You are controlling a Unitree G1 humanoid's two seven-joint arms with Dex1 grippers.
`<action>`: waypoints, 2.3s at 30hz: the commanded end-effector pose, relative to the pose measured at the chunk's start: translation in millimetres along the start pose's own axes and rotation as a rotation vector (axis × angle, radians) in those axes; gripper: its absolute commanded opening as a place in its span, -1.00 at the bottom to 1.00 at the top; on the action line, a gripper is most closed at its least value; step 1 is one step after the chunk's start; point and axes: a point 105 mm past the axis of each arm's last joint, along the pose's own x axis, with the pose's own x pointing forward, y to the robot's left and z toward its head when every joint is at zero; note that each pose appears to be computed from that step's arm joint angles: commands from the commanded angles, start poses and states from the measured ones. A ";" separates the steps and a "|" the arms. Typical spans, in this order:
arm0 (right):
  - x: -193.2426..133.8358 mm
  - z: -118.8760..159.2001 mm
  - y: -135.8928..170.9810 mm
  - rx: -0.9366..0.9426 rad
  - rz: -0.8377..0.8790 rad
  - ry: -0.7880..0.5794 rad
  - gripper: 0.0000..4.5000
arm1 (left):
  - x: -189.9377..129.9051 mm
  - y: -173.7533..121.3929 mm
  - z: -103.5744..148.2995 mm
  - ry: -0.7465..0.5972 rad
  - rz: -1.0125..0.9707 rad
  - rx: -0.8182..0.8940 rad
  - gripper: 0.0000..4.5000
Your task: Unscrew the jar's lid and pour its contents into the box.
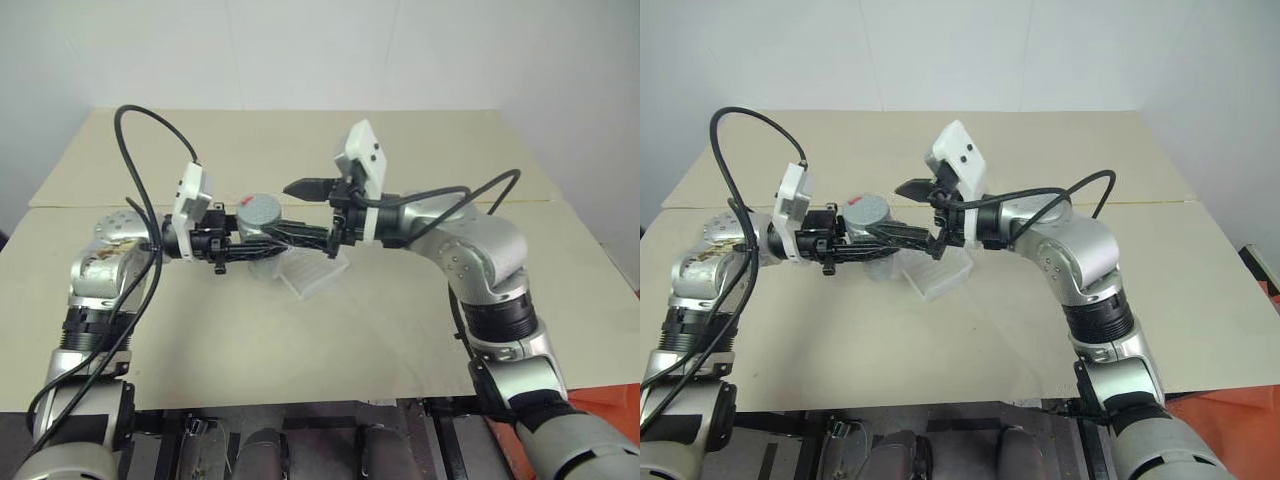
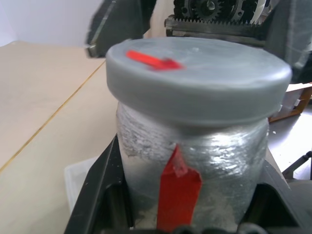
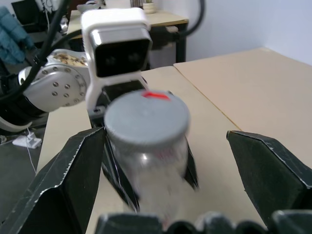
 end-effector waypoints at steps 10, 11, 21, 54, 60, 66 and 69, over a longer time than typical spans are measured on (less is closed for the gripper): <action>-18.7 7.4 -4.8 -0.035 -0.021 -0.019 0.98 | -2.9 -11.1 16.6 -0.022 -0.041 0.058 -0.14; -19.6 7.1 -4.7 -0.036 -0.017 -0.016 0.98 | -2.8 -10.5 16.6 -0.021 -0.040 0.058 -0.14; -13.0 22.9 14.8 -0.048 0.095 -0.075 0.98 | 2.1 -2.8 13.5 -0.026 -0.034 0.056 -0.14; 24.8 33.7 27.3 -0.070 0.124 -0.095 0.98 | 6.3 -5.3 11.5 -0.029 -0.054 0.071 -0.14; 24.7 34.0 29.8 -0.077 0.143 -0.090 0.98 | 5.5 -6.3 11.2 -0.032 -0.050 0.071 -0.14; 25.9 31.4 30.2 -0.067 0.155 -0.075 0.98 | 4.0 -6.4 11.9 -0.028 -0.048 0.073 -0.14; 27.5 30.4 30.4 -0.065 0.155 -0.074 0.98 | 3.2 -6.7 12.4 -0.026 -0.048 0.075 -0.14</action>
